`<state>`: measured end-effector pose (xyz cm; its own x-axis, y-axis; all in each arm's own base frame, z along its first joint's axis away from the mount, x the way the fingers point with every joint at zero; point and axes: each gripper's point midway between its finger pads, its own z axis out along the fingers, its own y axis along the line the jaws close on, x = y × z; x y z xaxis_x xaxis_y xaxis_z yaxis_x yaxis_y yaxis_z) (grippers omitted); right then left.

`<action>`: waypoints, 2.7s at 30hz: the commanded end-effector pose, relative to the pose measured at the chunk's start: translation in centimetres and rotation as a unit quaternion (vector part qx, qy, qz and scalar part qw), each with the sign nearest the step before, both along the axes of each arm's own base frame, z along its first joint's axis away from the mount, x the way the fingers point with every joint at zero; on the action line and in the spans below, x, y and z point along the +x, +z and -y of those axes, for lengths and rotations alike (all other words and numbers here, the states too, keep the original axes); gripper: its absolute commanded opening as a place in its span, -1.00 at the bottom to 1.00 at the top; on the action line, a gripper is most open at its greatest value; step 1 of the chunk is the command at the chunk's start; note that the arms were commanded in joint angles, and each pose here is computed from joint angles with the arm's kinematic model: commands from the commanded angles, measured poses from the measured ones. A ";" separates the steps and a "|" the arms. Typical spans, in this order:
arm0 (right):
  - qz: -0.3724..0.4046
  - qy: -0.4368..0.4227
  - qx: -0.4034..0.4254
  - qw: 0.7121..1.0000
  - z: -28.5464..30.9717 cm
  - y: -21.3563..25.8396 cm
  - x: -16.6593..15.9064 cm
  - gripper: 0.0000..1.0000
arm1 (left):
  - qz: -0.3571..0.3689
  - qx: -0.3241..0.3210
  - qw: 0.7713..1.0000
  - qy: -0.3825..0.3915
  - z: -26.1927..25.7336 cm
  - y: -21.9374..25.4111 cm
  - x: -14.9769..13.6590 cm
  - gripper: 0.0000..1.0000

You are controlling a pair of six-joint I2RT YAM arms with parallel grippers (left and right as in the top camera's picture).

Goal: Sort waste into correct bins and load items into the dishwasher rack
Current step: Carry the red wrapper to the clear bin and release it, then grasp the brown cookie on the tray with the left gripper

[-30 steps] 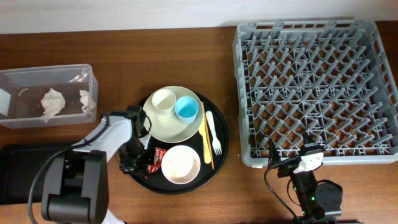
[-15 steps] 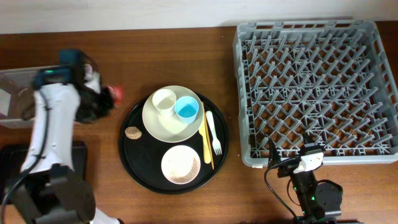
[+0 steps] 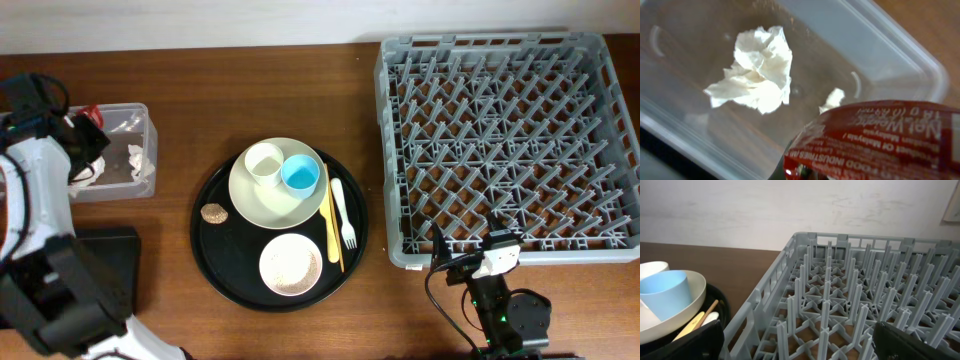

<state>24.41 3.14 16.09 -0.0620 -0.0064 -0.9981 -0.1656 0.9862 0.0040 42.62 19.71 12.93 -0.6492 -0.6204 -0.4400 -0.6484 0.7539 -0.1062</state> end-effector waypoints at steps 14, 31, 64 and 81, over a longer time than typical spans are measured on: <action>-0.003 -0.005 0.000 1.000 0.2 -0.3 0.0 0.97 | -0.040 0.051 0.998 -0.010 -3.0 -4.6 1.4 -0.25; -0.003 -0.005 0.000 1.000 0.2 -0.3 0.0 0.97 | 0.019 -0.142 0.982 -0.124 10.2 12.1 -6.4 0.99; -0.003 -0.005 0.000 1.000 0.2 -0.3 0.0 0.97 | -0.185 -0.022 0.958 -0.220 21.6 -5.1 -10.6 -0.19; -0.003 -0.005 0.000 1.000 0.2 -0.3 0.0 0.97 | -0.151 -0.026 0.973 -0.173 20.0 -6.5 -9.4 -0.17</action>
<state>24.41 3.14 16.09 -0.0619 -0.0068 -0.9981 -0.1656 0.9862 0.0036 33.22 -0.63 6.81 -0.9253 -0.3462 -0.1548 -0.3508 0.9365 0.0027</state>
